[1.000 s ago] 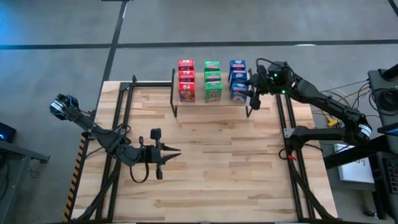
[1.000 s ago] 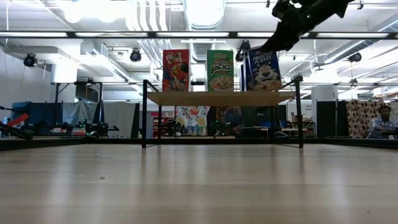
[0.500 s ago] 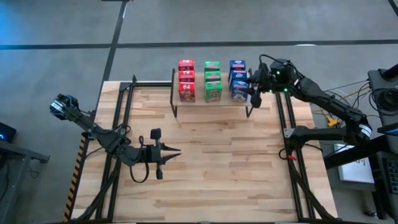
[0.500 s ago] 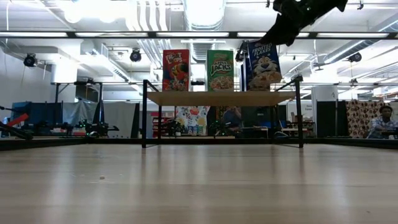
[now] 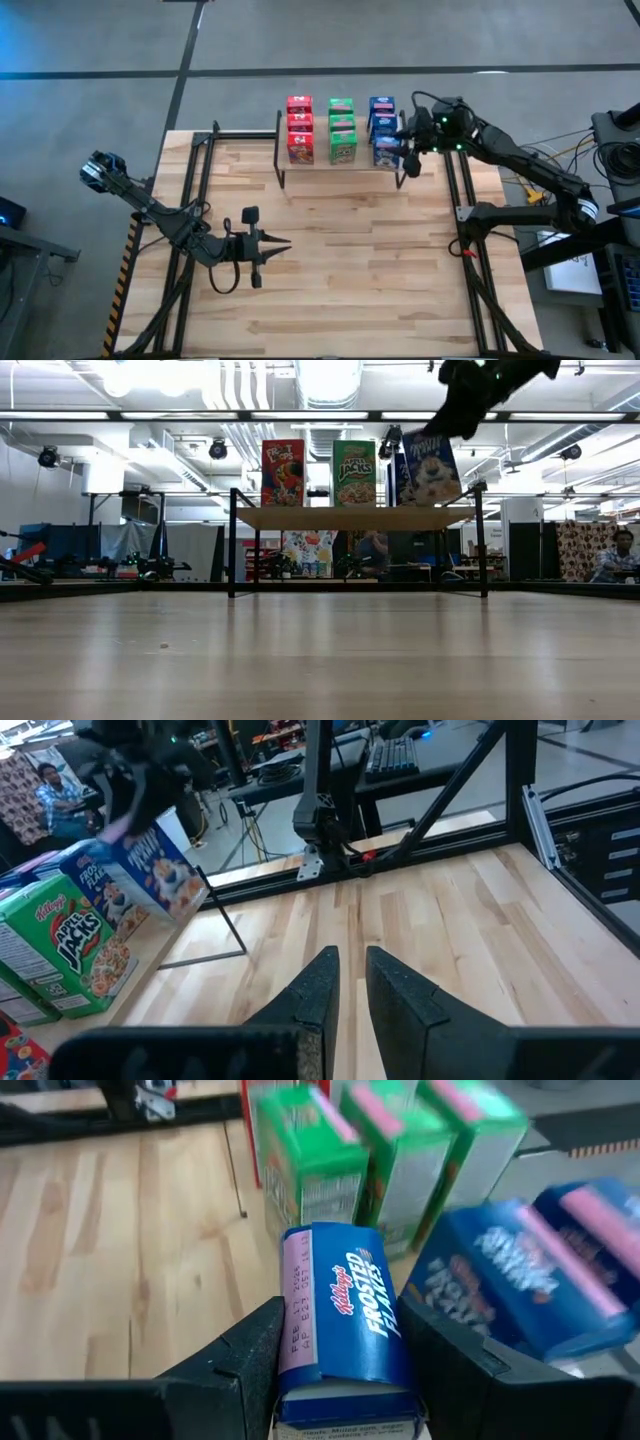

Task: Stack cereal on shelf
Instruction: Put the blue cereal box on the shelf

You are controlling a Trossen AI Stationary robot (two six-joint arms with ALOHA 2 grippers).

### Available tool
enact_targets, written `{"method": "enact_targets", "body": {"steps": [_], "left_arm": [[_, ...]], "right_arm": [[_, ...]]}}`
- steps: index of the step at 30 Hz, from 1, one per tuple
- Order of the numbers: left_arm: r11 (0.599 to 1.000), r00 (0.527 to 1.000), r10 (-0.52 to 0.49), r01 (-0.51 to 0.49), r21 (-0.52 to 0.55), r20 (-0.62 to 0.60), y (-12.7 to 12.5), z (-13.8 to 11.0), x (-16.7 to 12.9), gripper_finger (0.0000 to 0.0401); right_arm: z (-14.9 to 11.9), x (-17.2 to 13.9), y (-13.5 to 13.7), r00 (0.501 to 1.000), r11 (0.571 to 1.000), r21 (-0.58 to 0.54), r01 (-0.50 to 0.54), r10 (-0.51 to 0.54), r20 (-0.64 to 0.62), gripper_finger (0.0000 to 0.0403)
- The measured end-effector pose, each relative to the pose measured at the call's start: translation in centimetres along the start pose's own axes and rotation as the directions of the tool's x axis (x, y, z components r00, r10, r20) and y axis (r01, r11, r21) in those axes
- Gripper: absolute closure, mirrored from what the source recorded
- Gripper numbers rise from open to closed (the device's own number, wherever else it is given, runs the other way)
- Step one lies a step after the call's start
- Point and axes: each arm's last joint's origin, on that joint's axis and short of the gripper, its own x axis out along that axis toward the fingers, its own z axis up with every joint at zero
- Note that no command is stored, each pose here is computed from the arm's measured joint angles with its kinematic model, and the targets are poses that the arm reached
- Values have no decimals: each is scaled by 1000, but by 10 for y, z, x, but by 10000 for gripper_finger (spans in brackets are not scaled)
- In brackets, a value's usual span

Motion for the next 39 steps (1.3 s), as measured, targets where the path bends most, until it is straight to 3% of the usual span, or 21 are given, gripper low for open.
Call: {"method": "enact_targets", "body": {"steps": [10,26,39], "left_arm": [[1000,1000,0,0,-6,1,0,0,0,364],[1000,1000,1,-1,-22,7,0,1,0,364],[1000,1000,1,0,-23,7,0,1,0,364]], "right_arm": [[-21,20,-1,998,999,-39,15,-13,60,225],[-18,22,-2,994,996,-80,32,-23,111,225],[-36,33,-1,994,994,-101,33,-23,103,225]]}}
